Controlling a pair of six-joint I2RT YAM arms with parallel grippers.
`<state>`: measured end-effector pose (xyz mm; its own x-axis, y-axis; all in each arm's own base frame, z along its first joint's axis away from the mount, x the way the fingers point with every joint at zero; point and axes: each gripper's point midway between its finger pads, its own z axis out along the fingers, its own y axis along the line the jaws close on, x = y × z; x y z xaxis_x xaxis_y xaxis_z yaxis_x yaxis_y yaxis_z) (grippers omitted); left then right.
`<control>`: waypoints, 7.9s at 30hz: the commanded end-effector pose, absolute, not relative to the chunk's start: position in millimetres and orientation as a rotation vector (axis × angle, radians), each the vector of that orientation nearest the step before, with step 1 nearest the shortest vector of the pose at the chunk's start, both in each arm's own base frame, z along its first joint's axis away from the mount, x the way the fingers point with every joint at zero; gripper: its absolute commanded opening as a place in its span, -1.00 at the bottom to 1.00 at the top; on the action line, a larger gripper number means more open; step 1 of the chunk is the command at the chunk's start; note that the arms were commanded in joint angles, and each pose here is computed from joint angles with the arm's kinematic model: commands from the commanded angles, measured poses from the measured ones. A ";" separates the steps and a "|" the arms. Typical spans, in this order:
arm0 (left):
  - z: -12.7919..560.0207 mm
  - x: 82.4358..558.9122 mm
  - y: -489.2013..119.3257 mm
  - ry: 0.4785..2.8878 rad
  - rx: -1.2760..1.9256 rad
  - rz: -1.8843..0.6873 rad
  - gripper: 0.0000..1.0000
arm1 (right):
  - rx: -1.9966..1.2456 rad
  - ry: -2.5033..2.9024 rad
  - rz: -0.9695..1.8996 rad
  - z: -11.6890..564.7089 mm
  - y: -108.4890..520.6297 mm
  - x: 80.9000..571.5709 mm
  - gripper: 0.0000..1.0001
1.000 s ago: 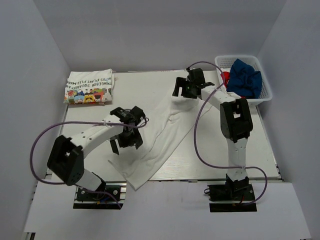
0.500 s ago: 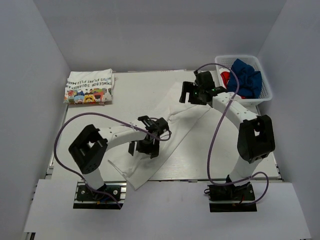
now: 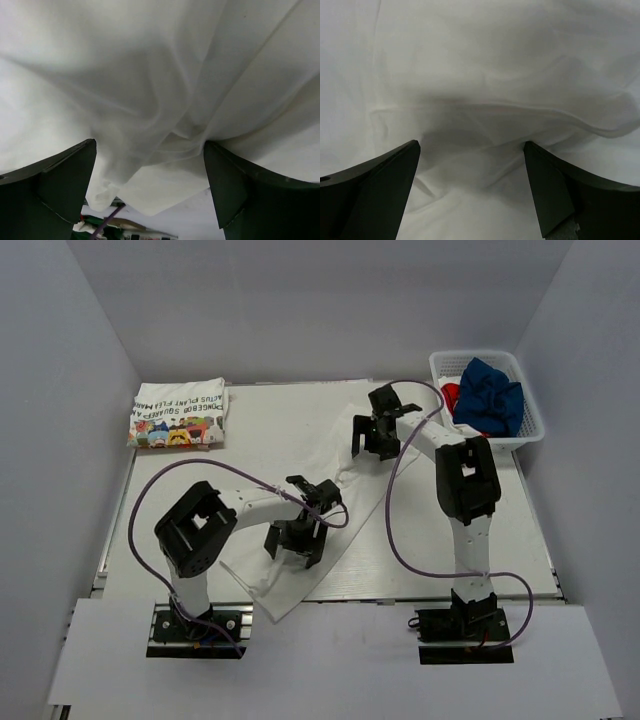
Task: Fold and stack the t-shirts
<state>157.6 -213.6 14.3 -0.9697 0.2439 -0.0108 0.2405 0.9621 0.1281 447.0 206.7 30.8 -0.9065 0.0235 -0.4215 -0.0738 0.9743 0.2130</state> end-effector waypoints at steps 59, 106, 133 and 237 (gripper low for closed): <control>6.8 147.5 -243.1 2.834 0.125 -0.398 -0.43 | -0.133 2.709 0.662 82.2 197.2 130.2 0.81; 105.4 200.0 -250.7 2.693 -0.132 -0.279 -0.88 | -0.180 2.481 0.209 83.0 223.3 165.2 -1.00; 135.5 436.2 -270.4 2.508 -0.252 -0.219 -0.90 | 0.043 2.160 0.215 143.0 220.3 397.4 -1.00; 16.8 325.7 -237.2 2.803 -0.064 -0.465 -1.00 | 0.235 2.555 0.470 12.8 178.4 296.7 -0.24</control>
<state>345.7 -246.1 18.9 -0.9438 -0.1208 -0.3076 -0.0024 0.9333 -0.3592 295.6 186.2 21.5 -0.8579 0.2443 -0.4521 0.0480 0.9140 0.4028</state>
